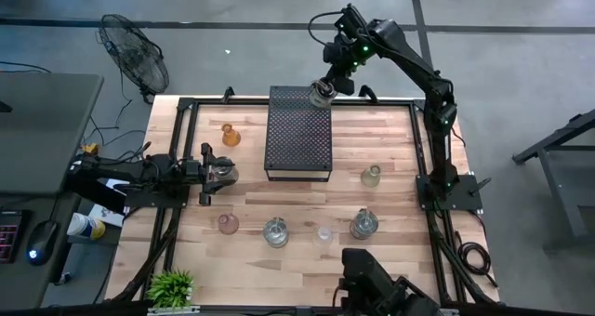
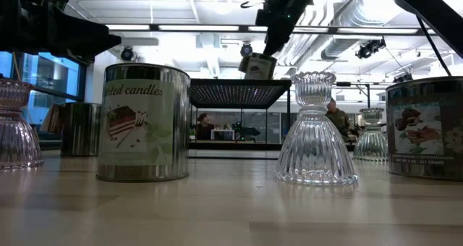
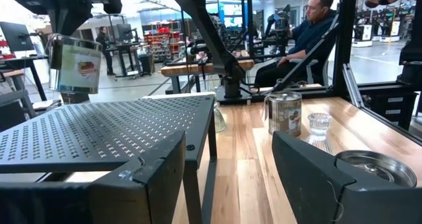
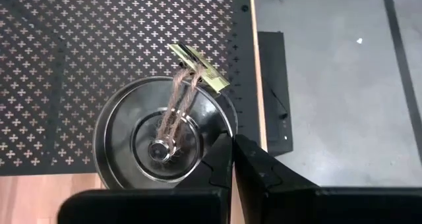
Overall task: Pick & Place candle stick holders
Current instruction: Put the silver scented candle on the black shelf
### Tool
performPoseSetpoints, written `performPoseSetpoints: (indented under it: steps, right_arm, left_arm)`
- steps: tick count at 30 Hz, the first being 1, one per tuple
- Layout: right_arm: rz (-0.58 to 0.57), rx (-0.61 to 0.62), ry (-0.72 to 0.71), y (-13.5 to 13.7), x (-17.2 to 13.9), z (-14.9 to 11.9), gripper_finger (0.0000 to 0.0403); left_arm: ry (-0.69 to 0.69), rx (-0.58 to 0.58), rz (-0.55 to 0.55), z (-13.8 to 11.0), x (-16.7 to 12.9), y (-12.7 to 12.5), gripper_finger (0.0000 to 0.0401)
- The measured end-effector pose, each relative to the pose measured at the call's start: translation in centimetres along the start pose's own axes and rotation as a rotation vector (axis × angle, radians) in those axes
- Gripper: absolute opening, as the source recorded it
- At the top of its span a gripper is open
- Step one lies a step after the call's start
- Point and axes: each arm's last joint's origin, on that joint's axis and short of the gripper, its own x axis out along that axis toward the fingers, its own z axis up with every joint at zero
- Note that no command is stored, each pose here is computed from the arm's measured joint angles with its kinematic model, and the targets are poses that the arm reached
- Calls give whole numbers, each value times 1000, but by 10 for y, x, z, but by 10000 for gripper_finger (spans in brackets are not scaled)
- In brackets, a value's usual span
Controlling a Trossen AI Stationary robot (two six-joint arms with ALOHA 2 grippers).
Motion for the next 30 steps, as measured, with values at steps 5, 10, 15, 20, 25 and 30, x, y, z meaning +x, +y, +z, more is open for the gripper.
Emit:
performPoseSetpoints:
  steps: [5, 10, 15, 20, 25, 30]
  right_arm:
    - [7, -4, -8, -1, 6, 2, 0]
    - [9, -9, -29, -1, 10, 4, 0]
    - [23, -5, -15, -2, 21, 4, 0]
    - [29, -1, -7, -4, 26, 4, 0]
    - [27, -2, -9, -4, 26, 4, 0]
    - [19, -2, -2, -4, 27, 3, 0]
  left_arm:
    - [0, 0, 1, 0, 0, 0, 222]
    - [0, 0, 0, 0, 0, 0, 222]
    - [0, 0, 0, 0, 0, 0, 222]
    - [0, 0, 0, 0, 0, 0, 222]
    - [0, 0, 0, 0, 0, 0, 222]
    - [0, 0, -1, 0, 0, 0, 222]
